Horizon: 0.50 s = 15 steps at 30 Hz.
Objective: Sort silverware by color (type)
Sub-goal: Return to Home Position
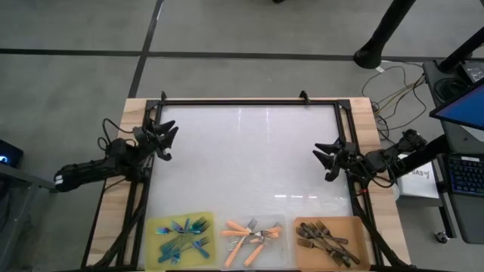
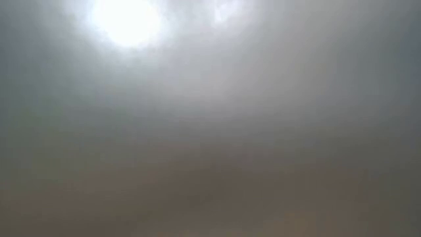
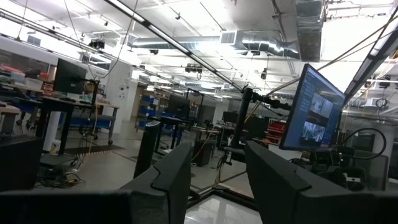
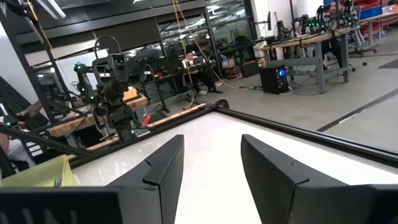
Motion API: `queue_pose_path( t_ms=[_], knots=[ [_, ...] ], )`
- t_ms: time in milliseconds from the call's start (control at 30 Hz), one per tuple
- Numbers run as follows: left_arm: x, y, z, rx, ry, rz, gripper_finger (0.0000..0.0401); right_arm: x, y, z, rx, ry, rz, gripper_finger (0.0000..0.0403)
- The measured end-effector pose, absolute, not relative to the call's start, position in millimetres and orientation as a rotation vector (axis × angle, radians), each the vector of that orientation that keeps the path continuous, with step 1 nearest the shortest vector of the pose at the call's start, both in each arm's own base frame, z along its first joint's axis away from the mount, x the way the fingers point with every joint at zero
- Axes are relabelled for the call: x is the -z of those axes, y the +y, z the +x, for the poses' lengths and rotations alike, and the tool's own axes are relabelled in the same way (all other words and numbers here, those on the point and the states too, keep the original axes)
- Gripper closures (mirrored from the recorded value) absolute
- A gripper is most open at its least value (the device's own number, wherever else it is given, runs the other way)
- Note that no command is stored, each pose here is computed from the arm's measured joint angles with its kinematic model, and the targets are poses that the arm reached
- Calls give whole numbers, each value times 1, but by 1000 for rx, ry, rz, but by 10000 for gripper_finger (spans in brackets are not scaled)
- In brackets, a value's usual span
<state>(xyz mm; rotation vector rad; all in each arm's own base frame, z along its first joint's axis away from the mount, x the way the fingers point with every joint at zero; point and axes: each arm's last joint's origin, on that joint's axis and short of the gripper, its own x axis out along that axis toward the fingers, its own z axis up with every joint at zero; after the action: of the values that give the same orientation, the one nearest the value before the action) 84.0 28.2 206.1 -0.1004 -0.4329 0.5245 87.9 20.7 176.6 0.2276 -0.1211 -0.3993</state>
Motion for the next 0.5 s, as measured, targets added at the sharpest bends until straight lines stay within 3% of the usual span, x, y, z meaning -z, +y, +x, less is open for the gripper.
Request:
queue_pose_path(
  t_ms=[500],
  knots=[
    [-206,28,85,-525,-425,-100,269,-177,21,88,399,-121,228,252]
  ],
)
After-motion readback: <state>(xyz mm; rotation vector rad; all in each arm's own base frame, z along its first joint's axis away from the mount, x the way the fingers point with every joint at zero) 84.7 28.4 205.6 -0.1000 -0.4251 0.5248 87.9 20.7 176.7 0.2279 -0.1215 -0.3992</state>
